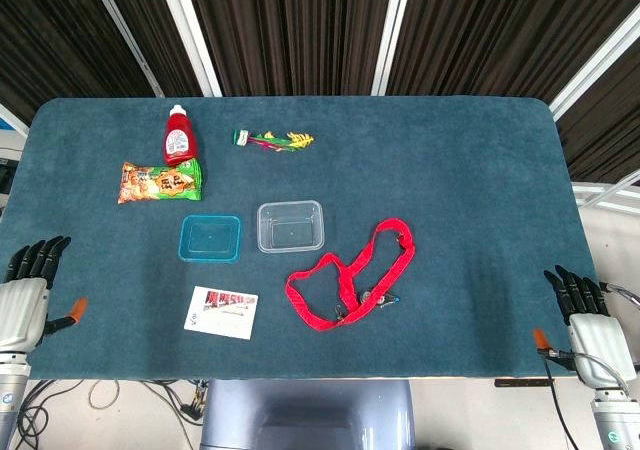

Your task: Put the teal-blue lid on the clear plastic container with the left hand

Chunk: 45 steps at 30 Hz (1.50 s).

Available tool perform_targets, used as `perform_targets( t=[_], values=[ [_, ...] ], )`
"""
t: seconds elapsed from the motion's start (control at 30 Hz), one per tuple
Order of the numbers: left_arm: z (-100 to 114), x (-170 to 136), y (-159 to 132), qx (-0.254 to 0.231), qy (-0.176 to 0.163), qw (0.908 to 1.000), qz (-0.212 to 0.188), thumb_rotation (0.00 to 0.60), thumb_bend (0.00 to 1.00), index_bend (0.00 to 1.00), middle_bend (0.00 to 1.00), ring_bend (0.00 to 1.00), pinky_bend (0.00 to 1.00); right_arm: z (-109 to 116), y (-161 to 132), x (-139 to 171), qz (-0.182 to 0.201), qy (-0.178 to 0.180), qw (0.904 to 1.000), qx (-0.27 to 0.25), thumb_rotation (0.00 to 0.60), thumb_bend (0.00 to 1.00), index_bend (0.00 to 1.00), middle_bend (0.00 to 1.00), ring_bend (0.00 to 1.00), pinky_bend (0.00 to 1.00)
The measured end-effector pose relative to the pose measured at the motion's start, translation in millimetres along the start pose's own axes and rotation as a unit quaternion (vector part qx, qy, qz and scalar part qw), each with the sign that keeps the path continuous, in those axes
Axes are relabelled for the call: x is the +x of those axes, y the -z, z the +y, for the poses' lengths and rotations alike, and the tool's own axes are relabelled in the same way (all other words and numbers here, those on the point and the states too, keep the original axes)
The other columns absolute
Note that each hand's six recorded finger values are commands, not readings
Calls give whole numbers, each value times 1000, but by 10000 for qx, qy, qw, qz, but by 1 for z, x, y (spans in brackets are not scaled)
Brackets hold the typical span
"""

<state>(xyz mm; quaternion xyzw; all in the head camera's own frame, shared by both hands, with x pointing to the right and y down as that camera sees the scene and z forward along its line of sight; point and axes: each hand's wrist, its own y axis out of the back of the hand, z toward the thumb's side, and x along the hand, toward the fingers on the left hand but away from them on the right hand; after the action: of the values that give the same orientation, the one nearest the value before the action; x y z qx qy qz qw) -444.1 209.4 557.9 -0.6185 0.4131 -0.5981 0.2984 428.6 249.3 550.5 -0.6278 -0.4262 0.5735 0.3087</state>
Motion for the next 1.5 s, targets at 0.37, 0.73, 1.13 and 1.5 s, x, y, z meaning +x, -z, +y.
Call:
perform_targets(
  t=[0.37, 0.73, 1.13, 1.5],
  values=[
    [-1, 0, -1, -11, 21, 10000, -17, 600, 212, 54, 43, 0, 0, 0, 0, 0, -5, 4, 10000, -10, 600, 393, 57, 39, 23, 0],
    [2, 2, 5, 256, -4, 9997, 41, 600, 219, 10, 14, 0, 0, 0, 0, 0, -7, -11, 10000, -12, 600, 393, 57, 39, 23, 0],
    [8, 14, 11, 455, -112, 9988, -104, 600, 211, 0, 0, 0, 0, 1, -1, 2, -35, 5, 10000, -81, 600, 392, 57, 39, 23, 0],
    [0, 45, -11, 727, 57, 9958, -555, 600, 165, 0, 0, 0, 0, 1, 0, 1, -115, 1, 9997, -234, 600, 393, 56, 38, 23, 0]
  ],
)
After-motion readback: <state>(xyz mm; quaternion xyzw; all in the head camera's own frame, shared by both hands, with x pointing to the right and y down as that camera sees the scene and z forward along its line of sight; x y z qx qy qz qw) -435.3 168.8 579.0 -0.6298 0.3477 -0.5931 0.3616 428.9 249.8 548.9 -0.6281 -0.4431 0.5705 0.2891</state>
